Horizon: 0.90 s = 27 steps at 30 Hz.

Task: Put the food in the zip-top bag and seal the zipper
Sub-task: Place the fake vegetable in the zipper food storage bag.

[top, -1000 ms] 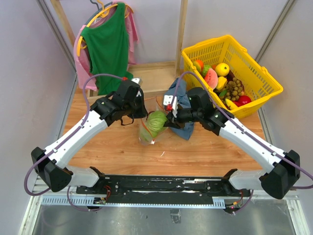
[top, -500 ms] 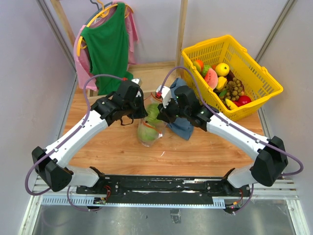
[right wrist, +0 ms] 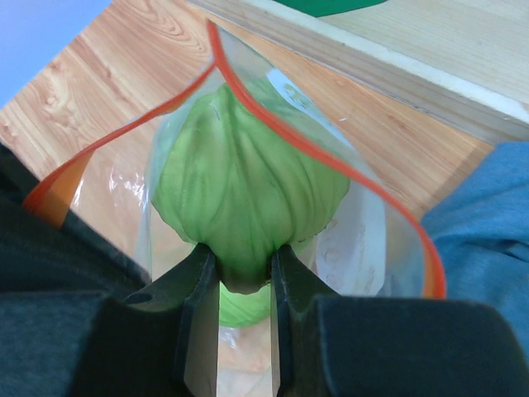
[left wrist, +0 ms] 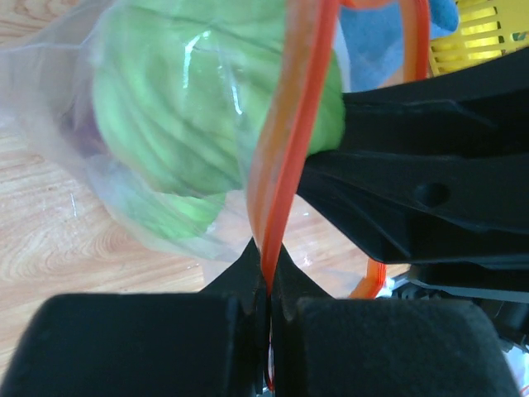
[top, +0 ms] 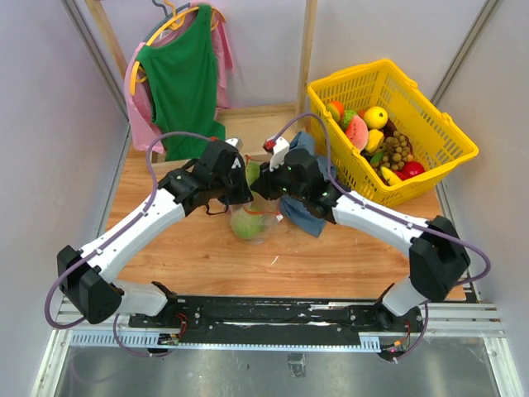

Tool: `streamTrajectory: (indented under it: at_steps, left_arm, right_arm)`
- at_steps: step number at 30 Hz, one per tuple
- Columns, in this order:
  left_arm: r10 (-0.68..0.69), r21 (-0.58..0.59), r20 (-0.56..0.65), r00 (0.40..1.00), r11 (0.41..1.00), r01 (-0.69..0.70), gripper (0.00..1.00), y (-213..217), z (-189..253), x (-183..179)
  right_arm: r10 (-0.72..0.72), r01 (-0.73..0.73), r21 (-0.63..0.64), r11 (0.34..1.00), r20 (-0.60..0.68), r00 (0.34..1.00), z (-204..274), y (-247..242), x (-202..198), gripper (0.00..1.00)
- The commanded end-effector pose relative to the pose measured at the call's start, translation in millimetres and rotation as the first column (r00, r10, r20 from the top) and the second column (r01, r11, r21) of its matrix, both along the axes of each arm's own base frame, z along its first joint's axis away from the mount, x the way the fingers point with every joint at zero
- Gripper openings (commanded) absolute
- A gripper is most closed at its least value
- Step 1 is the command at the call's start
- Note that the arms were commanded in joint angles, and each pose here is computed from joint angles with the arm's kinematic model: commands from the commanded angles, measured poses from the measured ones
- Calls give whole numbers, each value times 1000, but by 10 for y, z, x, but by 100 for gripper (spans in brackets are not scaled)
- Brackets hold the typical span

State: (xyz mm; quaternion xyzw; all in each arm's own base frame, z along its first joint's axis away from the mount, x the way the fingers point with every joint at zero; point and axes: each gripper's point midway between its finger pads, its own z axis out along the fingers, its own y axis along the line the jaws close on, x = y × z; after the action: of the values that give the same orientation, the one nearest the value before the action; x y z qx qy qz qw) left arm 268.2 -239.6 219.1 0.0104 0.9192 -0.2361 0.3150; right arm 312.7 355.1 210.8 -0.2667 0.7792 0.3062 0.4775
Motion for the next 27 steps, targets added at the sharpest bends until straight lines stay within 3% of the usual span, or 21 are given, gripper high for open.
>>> streamTrajectory:
  at_steps: [1,6,18,27]
  left_arm:
    - [6,-19,8,1000,1000,-6,0,17,29,-45]
    - [77,-14,34,996,997,-77,0,123,11,-7]
    - [151,-47,44,987,988,-149,0,192,30,10]
    - [145,-81,32,989,986,-142,0,127,40,6]
  right_arm:
    - [134,-133,109,985,-2,991,175,440,-74,20]
    - [175,-170,85,982,-57,983,-22,401,-211,22]
    - [97,-94,50,994,-55,994,516,8,-387,22]
    - [59,-58,15,998,-72,996,415,-44,-343,22]
